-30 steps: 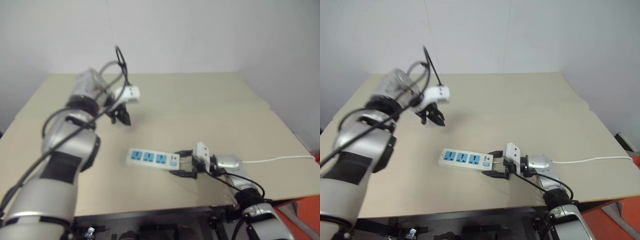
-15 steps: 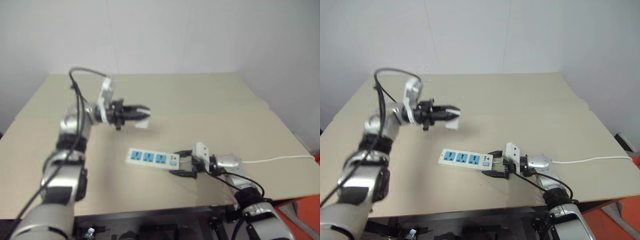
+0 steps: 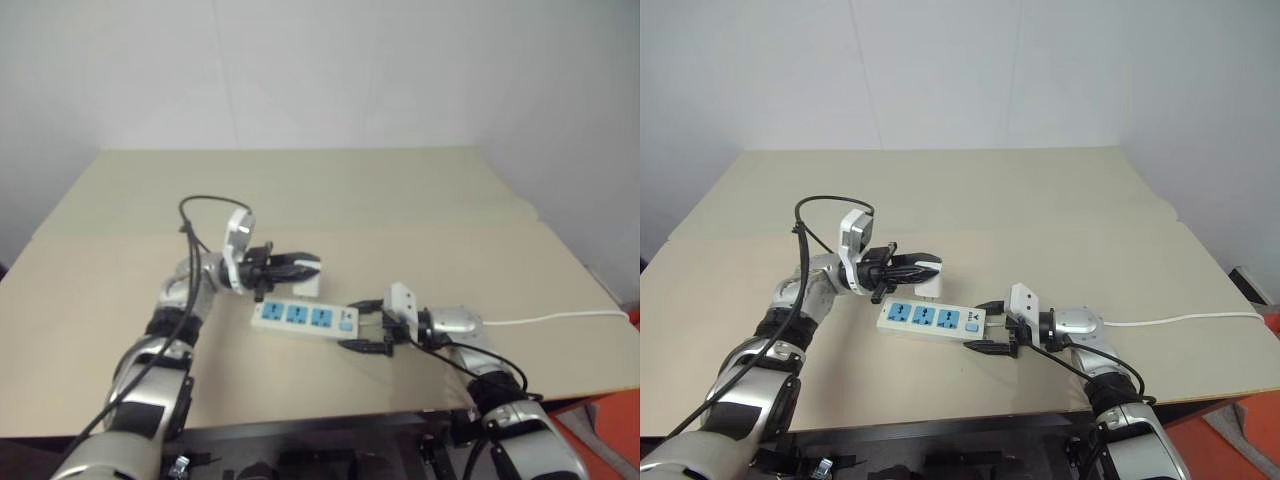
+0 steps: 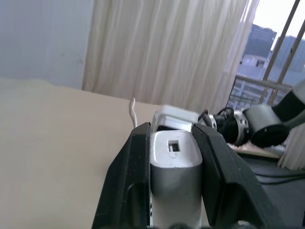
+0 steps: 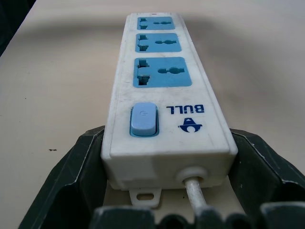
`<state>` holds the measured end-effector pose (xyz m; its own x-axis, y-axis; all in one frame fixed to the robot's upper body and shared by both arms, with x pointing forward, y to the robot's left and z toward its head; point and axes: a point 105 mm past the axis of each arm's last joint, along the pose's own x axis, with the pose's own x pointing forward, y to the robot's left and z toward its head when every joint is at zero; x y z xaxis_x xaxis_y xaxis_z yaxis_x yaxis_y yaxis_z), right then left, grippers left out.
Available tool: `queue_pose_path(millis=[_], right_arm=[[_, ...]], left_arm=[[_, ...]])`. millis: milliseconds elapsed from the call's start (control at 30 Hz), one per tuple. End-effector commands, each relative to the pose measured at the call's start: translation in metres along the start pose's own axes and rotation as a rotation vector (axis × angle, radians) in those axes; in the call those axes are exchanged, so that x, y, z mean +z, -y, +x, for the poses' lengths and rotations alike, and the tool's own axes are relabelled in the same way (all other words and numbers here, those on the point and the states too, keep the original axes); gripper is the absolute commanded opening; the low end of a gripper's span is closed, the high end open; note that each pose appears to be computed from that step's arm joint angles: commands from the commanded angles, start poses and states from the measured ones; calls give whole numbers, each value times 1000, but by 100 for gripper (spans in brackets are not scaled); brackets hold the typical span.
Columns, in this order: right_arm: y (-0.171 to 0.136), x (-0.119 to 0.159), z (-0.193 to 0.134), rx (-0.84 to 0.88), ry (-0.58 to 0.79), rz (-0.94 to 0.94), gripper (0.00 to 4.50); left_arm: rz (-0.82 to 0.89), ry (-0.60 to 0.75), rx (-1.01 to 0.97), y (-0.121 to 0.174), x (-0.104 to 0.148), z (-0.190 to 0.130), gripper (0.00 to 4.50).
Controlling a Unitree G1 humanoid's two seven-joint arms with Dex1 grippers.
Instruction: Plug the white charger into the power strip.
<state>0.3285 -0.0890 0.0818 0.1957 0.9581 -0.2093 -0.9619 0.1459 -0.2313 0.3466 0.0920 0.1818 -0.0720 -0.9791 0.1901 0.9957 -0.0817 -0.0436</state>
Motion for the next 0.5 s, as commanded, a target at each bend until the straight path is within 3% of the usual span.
queue_pose_path(millis=[33, 500], right_arm=[[-11, -9, 5, 46, -41, 6, 344], [-18, -8, 7, 57, -44, 2, 344]], left_arm=[[42, 25, -30, 2, 1, 7, 102], [63, -68, -70, 3, -27, 19, 102]])
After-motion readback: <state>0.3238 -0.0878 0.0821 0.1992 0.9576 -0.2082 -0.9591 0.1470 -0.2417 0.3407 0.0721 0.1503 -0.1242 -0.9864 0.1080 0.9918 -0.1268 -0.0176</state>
